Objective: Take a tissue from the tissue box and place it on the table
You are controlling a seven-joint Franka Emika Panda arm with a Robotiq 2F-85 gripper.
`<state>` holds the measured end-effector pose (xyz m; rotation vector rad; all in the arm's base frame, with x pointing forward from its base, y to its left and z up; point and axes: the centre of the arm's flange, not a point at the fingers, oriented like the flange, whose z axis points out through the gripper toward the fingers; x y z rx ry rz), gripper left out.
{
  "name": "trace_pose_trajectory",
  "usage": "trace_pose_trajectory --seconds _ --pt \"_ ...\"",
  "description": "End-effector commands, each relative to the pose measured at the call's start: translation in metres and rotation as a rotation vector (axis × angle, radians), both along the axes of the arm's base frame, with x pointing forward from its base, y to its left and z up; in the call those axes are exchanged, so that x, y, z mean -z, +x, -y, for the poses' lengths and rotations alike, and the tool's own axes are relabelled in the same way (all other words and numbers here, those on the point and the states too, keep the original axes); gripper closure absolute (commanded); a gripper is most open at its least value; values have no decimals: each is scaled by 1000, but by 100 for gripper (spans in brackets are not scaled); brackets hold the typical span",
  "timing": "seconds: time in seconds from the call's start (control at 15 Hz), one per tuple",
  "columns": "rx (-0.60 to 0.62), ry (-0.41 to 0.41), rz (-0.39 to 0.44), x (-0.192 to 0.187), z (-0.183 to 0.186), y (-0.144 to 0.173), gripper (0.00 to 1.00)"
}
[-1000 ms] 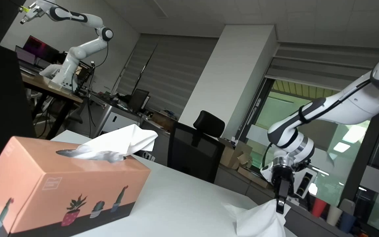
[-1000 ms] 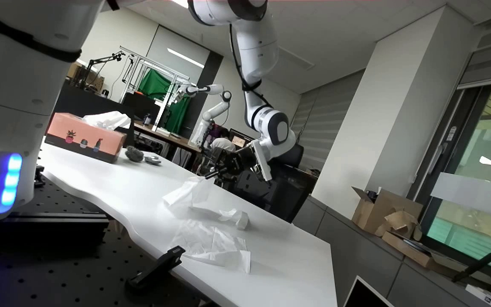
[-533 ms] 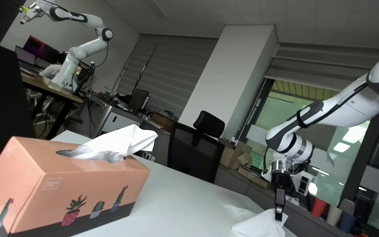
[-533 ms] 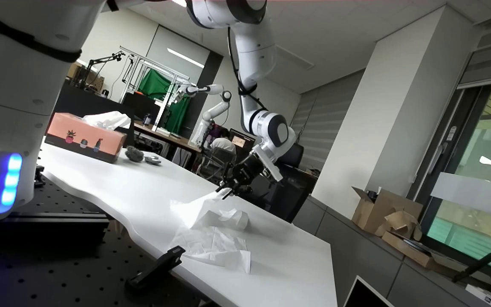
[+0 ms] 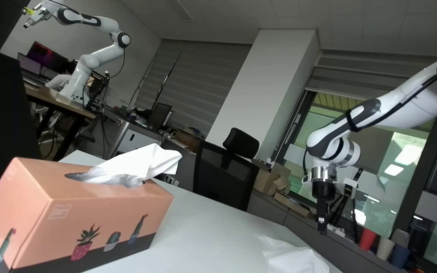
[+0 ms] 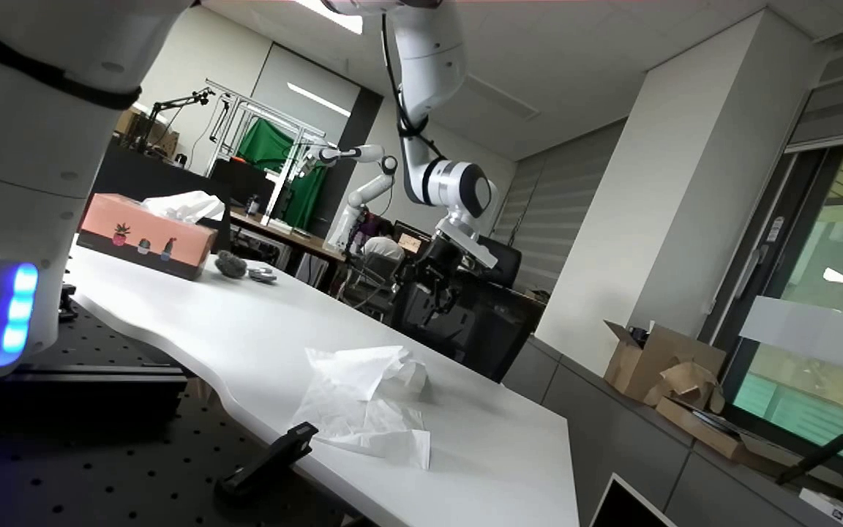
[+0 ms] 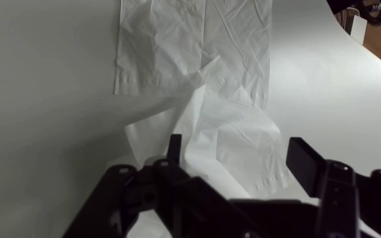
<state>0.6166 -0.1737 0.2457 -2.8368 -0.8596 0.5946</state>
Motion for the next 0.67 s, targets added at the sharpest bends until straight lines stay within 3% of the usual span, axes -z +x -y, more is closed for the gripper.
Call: trace_pose_trajectory --seconds 0.0,0.33,0.4,0.6 --pt "17 -58 15 -37 -20 -15 0" --pt "-15 -18 -88 -75 -47 -31 0" --pt "-26 2 -63 -56 -37 -16 0" --pt "-35 7 -79 -70 -45 -21 0"
